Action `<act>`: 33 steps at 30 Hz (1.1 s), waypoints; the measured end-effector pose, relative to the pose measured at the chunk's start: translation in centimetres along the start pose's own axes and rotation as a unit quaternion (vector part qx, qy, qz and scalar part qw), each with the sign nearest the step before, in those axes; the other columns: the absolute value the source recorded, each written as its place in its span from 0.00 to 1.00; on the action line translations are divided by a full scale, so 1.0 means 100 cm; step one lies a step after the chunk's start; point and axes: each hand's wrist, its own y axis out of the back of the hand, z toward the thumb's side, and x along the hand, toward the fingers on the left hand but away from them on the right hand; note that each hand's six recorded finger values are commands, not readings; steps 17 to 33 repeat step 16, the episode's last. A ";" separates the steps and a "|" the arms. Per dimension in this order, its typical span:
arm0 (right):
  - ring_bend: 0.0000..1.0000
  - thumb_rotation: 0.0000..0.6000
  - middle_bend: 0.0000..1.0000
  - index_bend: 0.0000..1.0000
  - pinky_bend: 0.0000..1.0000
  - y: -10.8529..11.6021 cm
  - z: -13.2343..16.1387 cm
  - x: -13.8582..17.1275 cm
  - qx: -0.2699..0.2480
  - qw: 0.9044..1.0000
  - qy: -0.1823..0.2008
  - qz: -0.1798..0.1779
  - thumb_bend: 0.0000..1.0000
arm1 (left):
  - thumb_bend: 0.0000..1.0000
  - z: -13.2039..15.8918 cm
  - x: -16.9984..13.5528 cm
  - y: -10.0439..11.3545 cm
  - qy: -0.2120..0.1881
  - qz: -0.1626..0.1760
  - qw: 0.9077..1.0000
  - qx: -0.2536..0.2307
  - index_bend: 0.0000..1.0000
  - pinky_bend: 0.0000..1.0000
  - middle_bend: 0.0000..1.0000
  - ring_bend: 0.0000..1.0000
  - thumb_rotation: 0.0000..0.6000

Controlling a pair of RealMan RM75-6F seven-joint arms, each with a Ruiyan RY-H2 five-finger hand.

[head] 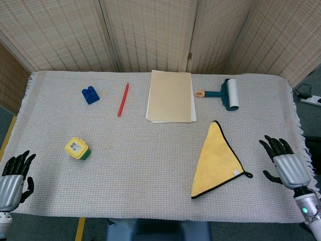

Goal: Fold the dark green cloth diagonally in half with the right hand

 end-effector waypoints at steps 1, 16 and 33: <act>0.00 1.00 0.00 0.00 0.00 0.004 -0.001 0.007 0.000 1.000 -0.015 -0.014 0.34 | 0.82 0.000 -0.001 0.001 0.000 0.002 1.000 -0.001 0.00 0.00 0.01 0.00 1.00; 0.00 1.00 0.00 0.00 0.00 0.011 -0.007 0.042 0.005 0.995 -0.088 -0.047 0.34 | 0.82 0.007 -0.007 0.002 -0.012 0.003 1.000 0.002 0.00 0.00 0.01 0.00 1.00; 0.00 1.00 0.00 0.00 0.00 0.011 -0.007 0.042 0.005 0.995 -0.088 -0.047 0.34 | 0.82 0.007 -0.007 0.002 -0.012 0.003 1.000 0.002 0.00 0.00 0.01 0.00 1.00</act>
